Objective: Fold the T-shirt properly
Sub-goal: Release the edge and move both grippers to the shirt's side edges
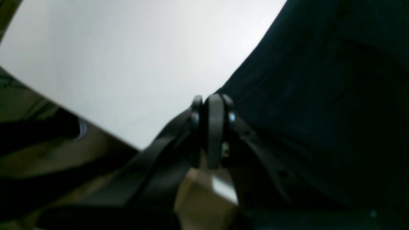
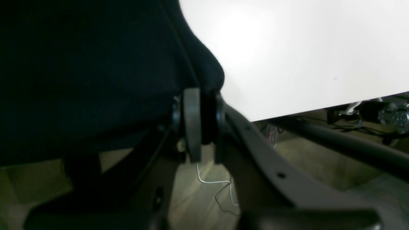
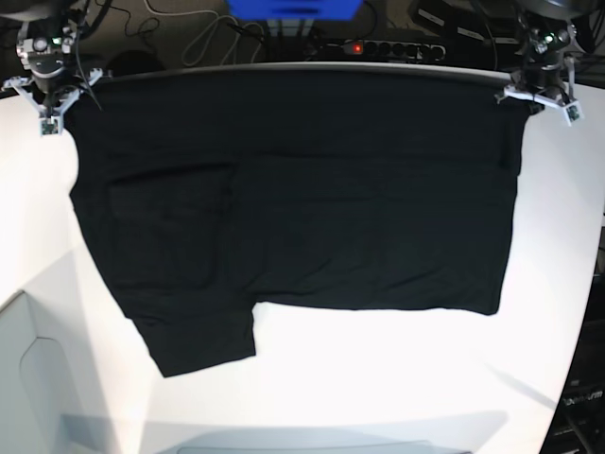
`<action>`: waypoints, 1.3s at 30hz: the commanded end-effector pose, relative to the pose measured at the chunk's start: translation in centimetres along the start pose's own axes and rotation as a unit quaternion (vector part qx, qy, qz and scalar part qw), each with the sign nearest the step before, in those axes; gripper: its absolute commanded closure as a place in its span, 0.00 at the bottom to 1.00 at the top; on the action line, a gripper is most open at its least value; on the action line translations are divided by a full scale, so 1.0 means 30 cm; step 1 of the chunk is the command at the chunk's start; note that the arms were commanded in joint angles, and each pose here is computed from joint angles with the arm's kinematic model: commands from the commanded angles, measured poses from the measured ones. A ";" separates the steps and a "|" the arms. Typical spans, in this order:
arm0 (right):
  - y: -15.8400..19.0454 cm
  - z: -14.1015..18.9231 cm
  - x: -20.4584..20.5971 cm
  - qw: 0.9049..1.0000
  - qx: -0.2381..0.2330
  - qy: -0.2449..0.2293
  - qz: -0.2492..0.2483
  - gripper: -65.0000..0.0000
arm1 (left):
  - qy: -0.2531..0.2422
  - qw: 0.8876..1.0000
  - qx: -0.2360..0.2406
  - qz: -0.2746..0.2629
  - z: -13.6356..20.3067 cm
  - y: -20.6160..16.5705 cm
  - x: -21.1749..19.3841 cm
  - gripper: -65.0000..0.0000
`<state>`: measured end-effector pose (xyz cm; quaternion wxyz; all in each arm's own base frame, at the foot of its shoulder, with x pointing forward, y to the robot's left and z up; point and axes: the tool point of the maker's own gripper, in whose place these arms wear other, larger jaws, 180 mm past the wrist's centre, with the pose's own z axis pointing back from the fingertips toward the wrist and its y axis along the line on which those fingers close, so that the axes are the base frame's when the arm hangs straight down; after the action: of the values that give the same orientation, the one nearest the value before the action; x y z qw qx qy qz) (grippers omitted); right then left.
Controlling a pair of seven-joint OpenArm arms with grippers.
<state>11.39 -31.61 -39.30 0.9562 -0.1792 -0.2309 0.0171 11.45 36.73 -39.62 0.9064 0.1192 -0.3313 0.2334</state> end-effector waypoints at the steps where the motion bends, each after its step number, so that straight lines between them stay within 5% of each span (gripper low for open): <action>1: -0.038 0.012 0.014 1.000 -0.018 -0.008 0.005 1.00 | -0.008 1.000 0.007 -0.006 0.012 0.021 0.027 1.00; 9: -0.029 0.011 0.012 1.000 -0.015 -0.006 0.007 0.96 | 0.013 1.000 0.007 -0.008 0.019 0.020 0.005 0.94; 16: -0.038 0.013 0.028 1.000 -0.018 -0.014 0.004 0.60 | 0.009 1.000 0.009 -0.007 0.023 0.025 0.009 0.42; 19: -0.040 0.011 0.038 1.000 -0.020 -0.017 0.003 0.49 | -0.021 0.999 0.031 0.017 0.060 0.064 0.055 0.29; 31: -0.050 -0.012 0.404 0.989 -0.026 -0.141 -0.040 0.43 | -0.162 0.985 0.022 0.052 0.099 -0.008 0.385 0.30; 39: 0.091 -0.113 0.761 0.976 0.042 -0.208 -0.049 0.43 | -0.204 0.973 -0.016 0.109 0.022 -0.094 0.535 0.30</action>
<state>32.67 -27.05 -34.78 0.9063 -0.1092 -0.4080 0.0151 22.70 39.08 -30.48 0.8035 0.1044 -0.4999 0.3060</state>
